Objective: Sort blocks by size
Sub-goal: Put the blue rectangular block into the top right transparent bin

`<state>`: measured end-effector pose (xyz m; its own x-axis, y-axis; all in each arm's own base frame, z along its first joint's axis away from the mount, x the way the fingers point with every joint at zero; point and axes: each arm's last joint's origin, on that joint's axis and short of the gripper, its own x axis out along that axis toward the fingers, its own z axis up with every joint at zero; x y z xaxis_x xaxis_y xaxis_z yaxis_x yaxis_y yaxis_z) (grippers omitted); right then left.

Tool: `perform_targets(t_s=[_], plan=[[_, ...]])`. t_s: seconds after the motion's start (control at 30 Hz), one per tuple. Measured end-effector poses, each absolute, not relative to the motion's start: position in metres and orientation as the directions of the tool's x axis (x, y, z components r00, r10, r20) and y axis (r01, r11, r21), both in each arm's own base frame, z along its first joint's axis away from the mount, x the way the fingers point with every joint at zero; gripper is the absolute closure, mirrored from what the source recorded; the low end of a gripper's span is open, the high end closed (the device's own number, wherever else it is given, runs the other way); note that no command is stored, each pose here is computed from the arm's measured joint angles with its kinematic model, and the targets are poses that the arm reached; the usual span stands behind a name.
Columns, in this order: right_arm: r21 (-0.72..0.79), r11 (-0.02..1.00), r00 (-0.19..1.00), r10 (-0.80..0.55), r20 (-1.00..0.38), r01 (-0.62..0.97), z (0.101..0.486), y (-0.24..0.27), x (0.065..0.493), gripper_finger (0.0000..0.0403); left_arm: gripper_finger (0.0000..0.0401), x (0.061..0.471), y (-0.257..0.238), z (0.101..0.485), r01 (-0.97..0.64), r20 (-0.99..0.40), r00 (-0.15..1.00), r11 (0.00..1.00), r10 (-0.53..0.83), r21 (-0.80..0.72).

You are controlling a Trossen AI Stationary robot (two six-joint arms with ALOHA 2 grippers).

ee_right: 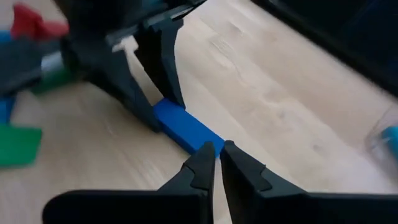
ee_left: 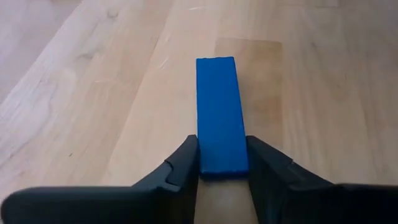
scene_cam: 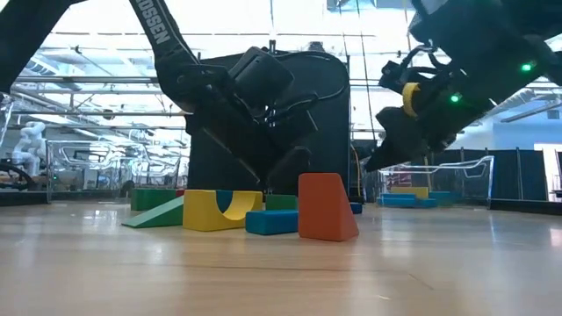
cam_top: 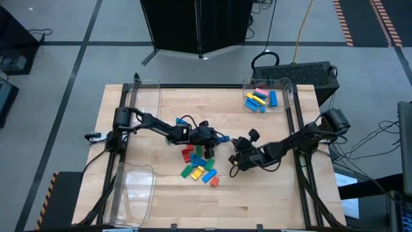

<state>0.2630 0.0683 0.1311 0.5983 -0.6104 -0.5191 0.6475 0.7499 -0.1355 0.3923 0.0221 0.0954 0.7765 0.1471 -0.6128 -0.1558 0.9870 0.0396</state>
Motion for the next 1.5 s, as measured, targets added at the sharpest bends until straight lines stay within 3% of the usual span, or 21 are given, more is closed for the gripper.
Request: perform_targets(t_s=[0.2, 0.37, 0.57, 0.77, 0.97, 1.1, 1.27, 1.5], plan=[[-0.341, 0.743, 0.575, -0.664, -0.477, 0.576, 0.129, 0.079, 0.252, 0.0380, 0.0302, 0.390, 0.019, 0.114, -0.090, -0.600, 0.798, 0.996, 0.055, -0.028], [-0.493, 0.765, 0.623, -0.633, -0.459, 0.415, 0.130, 0.096, 0.247, 0.0380, 0.0302, 0.384, 0.019, 0.132, -0.045, -0.615, 0.789, 0.997, -0.006, -0.068], [-0.640, 0.716, 0.663, -0.626, -0.411, 0.280, 0.132, 0.111, 0.242, 0.0371, 0.0302, 0.381, 0.015, 0.148, 0.044, -0.585, 0.800, 0.984, -0.137, -0.170], [-0.686, 0.706, 0.734, -0.559, -0.386, 0.177, 0.138, 0.127, 0.244, 0.0307, 0.0302, 0.381, 0.013, 0.149, 0.049, -0.567, 0.802, 0.967, -0.188, -0.252], [-0.700, 0.699, 0.741, -0.546, -0.390, 0.146, 0.138, 0.129, 0.243, 0.0218, 0.0302, 0.382, 0.013, 0.150, 0.046, -0.553, 0.808, 0.958, -0.202, -0.283], [-0.733, 0.671, 0.743, -0.545, -0.388, 0.110, 0.139, 0.128, 0.244, 0.0186, 0.0302, 0.383, 0.012, 0.153, 0.098, -0.522, 0.814, 0.946, -0.254, -0.309], [-0.723, 0.689, 0.751, -0.501, -0.430, 0.045, 0.138, 0.125, 0.248, 0.0190, 0.0302, 0.385, 0.009, 0.157, 0.154, -0.478, 0.820, 0.926, -0.315, -0.345], [-0.727, 0.686, 0.761, -0.490, -0.425, 0.035, 0.140, 0.123, 0.252, 0.0228, 0.0302, 0.385, 0.008, 0.157, 0.175, -0.469, 0.814, 0.914, -0.343, -0.366]])
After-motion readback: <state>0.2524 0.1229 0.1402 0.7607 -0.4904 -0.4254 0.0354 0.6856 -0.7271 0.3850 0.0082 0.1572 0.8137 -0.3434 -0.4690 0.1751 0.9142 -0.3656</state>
